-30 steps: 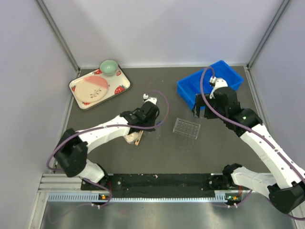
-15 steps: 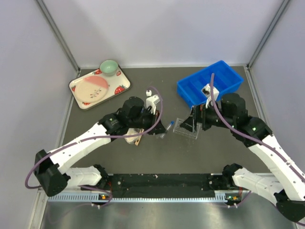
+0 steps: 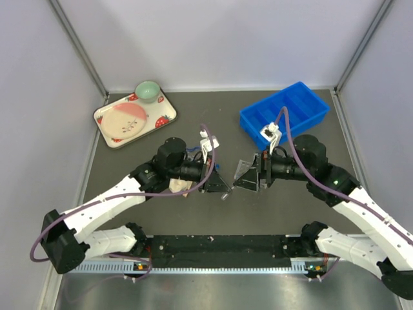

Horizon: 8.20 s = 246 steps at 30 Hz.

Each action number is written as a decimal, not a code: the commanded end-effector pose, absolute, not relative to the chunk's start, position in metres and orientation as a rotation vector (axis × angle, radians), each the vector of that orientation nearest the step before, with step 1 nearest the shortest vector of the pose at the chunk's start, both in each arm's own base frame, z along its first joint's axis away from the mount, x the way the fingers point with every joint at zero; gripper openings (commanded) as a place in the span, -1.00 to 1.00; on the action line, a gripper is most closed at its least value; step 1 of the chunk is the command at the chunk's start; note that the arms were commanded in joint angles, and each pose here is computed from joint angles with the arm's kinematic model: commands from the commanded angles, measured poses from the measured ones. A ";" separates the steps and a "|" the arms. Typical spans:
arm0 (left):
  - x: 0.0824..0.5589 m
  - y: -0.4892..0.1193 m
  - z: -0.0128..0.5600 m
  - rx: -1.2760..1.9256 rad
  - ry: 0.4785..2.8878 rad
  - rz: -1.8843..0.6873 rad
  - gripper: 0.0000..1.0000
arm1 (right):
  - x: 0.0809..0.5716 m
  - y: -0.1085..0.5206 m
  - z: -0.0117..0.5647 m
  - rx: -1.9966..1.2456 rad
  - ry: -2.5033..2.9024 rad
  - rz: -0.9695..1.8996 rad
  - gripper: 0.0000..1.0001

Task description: Organize the chemistry lab equipment

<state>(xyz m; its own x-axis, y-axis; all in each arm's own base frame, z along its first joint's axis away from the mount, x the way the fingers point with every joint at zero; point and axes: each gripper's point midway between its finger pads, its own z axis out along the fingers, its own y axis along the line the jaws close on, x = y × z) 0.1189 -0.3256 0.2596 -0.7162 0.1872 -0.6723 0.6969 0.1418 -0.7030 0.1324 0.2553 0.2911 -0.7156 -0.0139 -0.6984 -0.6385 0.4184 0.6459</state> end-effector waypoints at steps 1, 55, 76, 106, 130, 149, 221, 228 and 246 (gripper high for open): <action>0.106 -0.325 0.289 0.912 1.822 -1.704 -1.00 | 0.126 0.267 0.312 -0.579 1.964 1.391 0.72; 0.178 -0.260 0.254 0.571 2.063 -0.946 0.98 | 0.240 0.171 0.255 -0.197 2.125 0.338 -1.00; 0.208 -0.223 0.229 0.386 2.029 -0.690 0.98 | 0.326 0.219 0.159 -0.248 2.174 0.223 -1.00; 0.209 -0.225 0.229 0.398 2.008 -0.695 0.98 | 0.337 0.210 0.114 -0.292 2.250 0.142 -1.00; 0.209 -0.225 0.227 0.395 2.013 -0.700 0.98 | 0.330 0.211 0.090 -0.291 2.295 0.150 -1.00; 0.208 -0.227 0.227 0.402 2.014 -0.709 0.98 | 0.326 0.211 0.083 -0.286 2.314 0.164 -0.08; 0.301 -0.244 0.057 0.347 2.439 -0.283 -0.02 | 0.224 0.158 0.233 -0.318 2.065 0.262 0.23; 0.301 -0.243 0.051 0.344 2.450 -0.269 -0.05 | 0.223 0.158 0.231 -0.317 2.068 0.266 0.23; 0.300 -0.238 0.034 0.341 2.489 -0.217 -0.12 | 0.223 0.159 0.229 -0.322 2.073 0.270 0.23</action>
<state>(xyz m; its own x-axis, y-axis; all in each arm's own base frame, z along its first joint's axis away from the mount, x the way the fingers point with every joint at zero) 0.2895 -0.2335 0.0291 -0.7979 0.2075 -0.5659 0.2985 0.9517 -0.0720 0.2239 0.1538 0.2235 -0.4967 -0.1361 -0.8572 -0.3212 0.9463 0.0360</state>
